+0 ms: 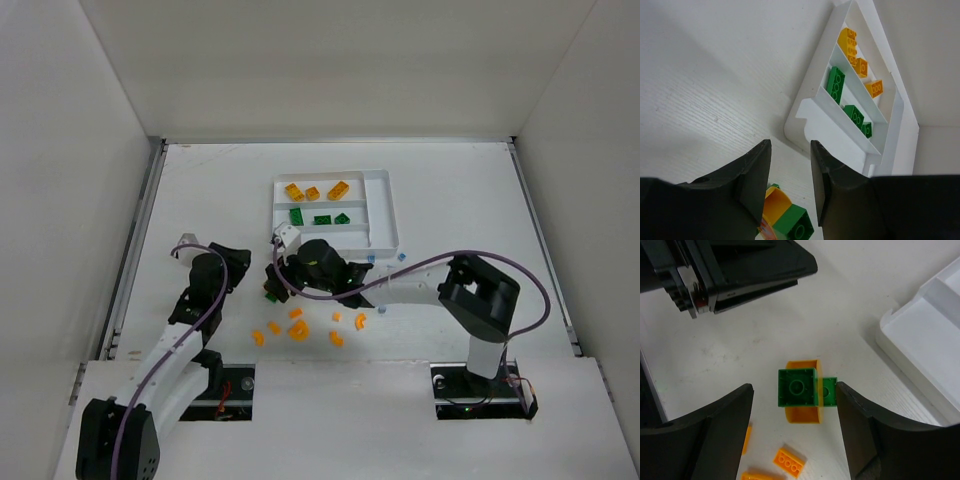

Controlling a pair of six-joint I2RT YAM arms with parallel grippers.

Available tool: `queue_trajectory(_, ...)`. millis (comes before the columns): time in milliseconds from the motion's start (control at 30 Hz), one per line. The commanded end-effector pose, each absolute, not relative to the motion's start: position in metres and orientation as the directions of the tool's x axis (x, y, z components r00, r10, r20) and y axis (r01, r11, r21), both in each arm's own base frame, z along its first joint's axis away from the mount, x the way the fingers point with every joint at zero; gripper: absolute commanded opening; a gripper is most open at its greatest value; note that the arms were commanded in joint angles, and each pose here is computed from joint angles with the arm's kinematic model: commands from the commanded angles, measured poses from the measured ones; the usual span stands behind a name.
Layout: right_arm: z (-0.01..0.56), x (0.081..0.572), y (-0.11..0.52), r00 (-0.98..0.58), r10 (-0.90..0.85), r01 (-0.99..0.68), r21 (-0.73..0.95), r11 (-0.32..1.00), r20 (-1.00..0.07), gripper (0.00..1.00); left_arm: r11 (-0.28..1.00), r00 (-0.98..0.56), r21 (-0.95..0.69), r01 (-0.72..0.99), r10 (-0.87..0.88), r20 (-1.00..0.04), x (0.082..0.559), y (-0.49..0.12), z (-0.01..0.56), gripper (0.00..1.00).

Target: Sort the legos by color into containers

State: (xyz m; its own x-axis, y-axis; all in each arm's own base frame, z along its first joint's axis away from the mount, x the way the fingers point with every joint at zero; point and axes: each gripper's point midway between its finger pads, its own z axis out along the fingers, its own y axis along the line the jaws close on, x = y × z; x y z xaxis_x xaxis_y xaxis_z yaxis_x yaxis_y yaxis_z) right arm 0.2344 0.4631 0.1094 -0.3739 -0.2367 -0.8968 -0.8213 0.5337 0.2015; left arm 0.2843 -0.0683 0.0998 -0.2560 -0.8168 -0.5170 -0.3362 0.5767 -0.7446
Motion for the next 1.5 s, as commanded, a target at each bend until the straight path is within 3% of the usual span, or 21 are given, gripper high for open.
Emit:
queue_trajectory(0,0.113,0.232,0.481,-0.348,-0.245,-0.839,0.184,0.513,-0.905,0.71,0.586,-0.272,-0.738,-0.335,-0.81,-0.52,0.279,-0.067,0.096,0.34)
queue_trajectory(267,0.096,0.237,0.479,-0.335,-0.301,-0.822,0.12,0.557,-0.893,0.64,0.597,-0.278,-0.731,-0.329,-0.801,-0.53,0.279,-0.066,0.097,0.34)
queue_trajectory(467,0.099,0.245,0.476,-0.329,-0.283,-0.794,0.102,0.599,-0.901,0.41,0.612,-0.297,-0.728,-0.307,-0.789,-0.538,0.28,-0.069,0.104,0.34)
queue_trajectory(667,0.114,0.245,0.474,-0.343,-0.222,-0.777,0.142,0.613,-0.913,0.32,0.623,-0.316,-0.728,-0.288,-0.779,-0.542,0.277,-0.073,0.108,0.36)
queue_trajectory(833,0.141,0.259,0.444,-0.358,-0.118,-0.728,0.197,0.657,-0.926,0.29,0.62,-0.323,-0.751,-0.227,-0.775,-0.543,0.277,-0.083,0.124,0.36)
queue_trajectory(1100,0.172,0.304,0.374,-0.451,0.155,-0.578,0.42,0.7,-0.879,0.28,0.6,-0.38,-0.8,0.024,-0.734,-0.562,0.273,-0.139,0.171,0.32)
queue_trajectory(1467,0.184,0.317,0.341,-0.481,0.276,-0.52,0.524,0.674,-0.832,0.28,0.658,-0.404,-0.727,0.195,-0.622,-0.671,0.275,-0.211,0.194,0.38)
